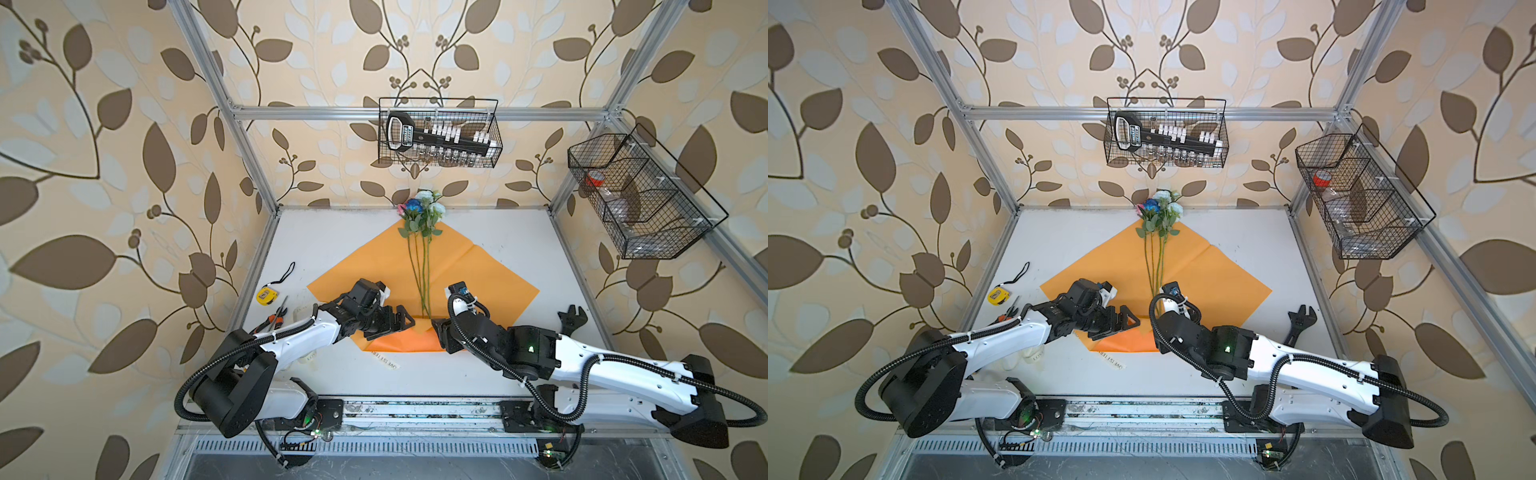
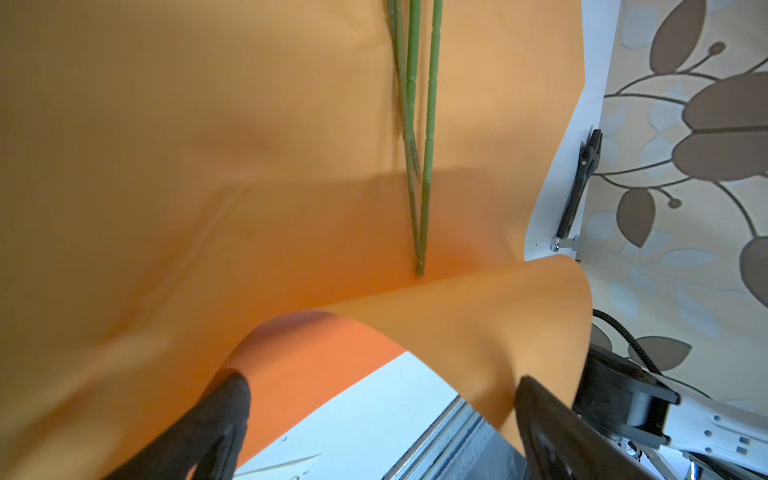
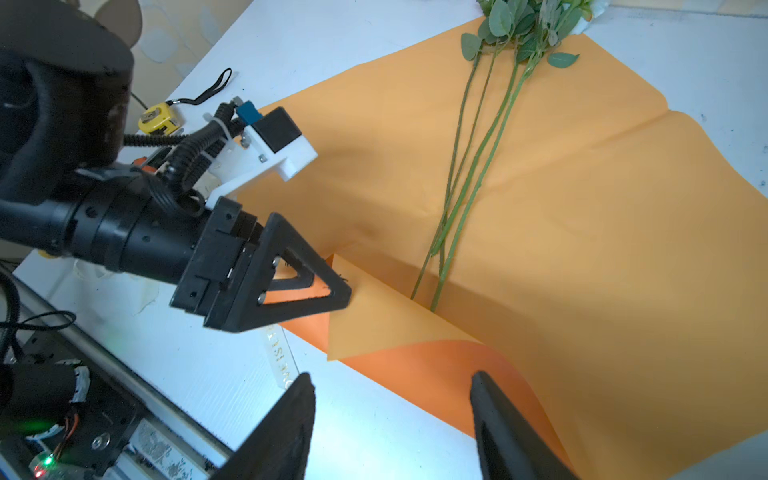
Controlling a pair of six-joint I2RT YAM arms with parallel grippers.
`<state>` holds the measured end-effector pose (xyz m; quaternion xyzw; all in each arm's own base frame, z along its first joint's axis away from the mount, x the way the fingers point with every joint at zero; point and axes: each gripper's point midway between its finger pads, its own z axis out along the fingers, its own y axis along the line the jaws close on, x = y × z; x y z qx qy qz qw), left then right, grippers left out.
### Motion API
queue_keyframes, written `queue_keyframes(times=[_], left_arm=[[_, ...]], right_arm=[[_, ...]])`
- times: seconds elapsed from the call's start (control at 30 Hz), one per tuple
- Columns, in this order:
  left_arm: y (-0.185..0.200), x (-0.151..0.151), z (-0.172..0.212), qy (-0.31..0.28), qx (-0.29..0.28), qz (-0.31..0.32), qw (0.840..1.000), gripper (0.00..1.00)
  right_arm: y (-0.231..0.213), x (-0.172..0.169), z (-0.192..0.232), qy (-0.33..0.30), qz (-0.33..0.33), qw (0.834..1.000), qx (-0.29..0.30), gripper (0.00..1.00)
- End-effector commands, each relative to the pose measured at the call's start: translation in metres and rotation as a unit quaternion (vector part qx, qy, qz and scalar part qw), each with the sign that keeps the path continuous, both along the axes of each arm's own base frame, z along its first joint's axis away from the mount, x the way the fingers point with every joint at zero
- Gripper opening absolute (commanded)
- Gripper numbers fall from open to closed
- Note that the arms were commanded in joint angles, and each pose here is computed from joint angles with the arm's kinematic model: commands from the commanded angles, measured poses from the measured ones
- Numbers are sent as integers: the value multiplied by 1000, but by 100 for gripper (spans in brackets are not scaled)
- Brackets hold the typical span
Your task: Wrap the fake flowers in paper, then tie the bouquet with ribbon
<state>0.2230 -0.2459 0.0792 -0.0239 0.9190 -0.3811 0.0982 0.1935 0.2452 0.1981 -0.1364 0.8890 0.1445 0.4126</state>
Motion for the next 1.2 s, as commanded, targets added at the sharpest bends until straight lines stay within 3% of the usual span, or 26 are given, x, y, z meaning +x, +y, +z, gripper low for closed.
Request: queue_keyframes(times=[0.0,0.47,0.67,0.9,1.03,1.17], left_arm=[[2,10,3,0,10,19,1000,99],[17,33,9,-6,18,71,997,99],[57,55,36,-49,52,123,990,99],[136,51,31,-28,108,223,969,99],[158,48,26,-20,107,258,960,95],[146,48,17,7,55,245,968,85]], right_arm=[[1,-8,-19,33,23,999,-31,55],[31,6,-115,128,21,986,-109,36],[18,34,-136,138,-19,983,-118,36],[20,48,-148,142,-31,982,-119,37],[22,51,-155,144,-25,981,-129,38],[20,53,-160,150,-24,979,-135,38]])
